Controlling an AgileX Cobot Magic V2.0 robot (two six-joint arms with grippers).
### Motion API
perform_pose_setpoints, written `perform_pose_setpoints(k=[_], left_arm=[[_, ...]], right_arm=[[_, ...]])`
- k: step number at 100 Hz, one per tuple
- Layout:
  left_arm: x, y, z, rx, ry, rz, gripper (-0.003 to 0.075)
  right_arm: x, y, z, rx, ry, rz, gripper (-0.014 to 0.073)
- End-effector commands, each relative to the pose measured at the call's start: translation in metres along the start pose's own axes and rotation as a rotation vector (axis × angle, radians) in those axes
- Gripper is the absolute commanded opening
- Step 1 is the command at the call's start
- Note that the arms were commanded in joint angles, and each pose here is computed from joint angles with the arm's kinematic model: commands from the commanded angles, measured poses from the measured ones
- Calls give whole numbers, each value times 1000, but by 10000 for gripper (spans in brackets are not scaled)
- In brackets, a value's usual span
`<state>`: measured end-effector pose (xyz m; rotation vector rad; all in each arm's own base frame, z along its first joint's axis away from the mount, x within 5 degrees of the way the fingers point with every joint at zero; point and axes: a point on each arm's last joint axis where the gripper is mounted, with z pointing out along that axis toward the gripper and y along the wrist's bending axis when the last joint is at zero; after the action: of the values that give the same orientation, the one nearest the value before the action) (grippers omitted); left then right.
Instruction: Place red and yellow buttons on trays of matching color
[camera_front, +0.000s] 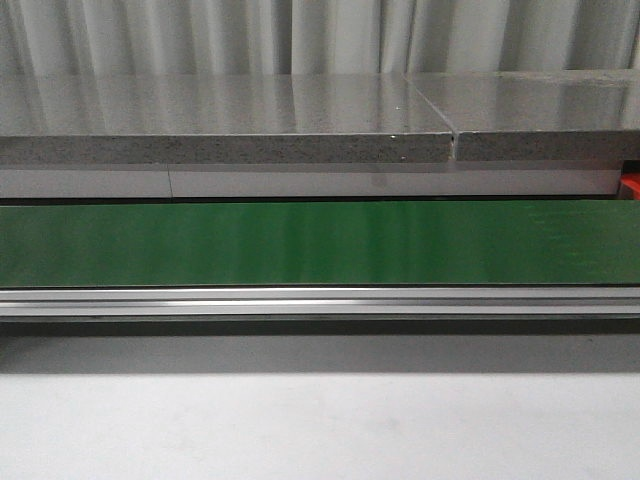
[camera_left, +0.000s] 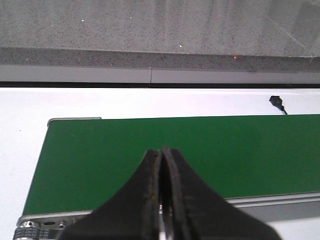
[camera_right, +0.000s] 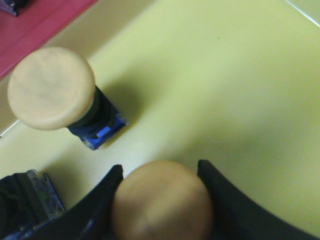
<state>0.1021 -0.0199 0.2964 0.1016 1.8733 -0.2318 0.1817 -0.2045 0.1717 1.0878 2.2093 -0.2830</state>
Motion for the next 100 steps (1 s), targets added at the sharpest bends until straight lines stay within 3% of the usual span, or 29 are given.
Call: perform_pose_setpoints(k=[1,33,65,79,100], left_arm=[[-14,0,-2,-8,-82,-16,-19],[-14,0,-2,-8,-82,-16,-19],[-14,0,-2,-8,-82,-16,-19],[-14,0,-2,-8,-82,-16,-19],[-14,0,-2,-8,-82,-16,-19]], right_arm=[[-13,-3,-8,18,-74,10,435],[-16,-1,-15,11,-96,7,469],[-31,19,-56,-45,-246,-42,469],[-40,36,-87,-109,-352,-86,469],[-47,75,-140,-293,-466,-190,469]])
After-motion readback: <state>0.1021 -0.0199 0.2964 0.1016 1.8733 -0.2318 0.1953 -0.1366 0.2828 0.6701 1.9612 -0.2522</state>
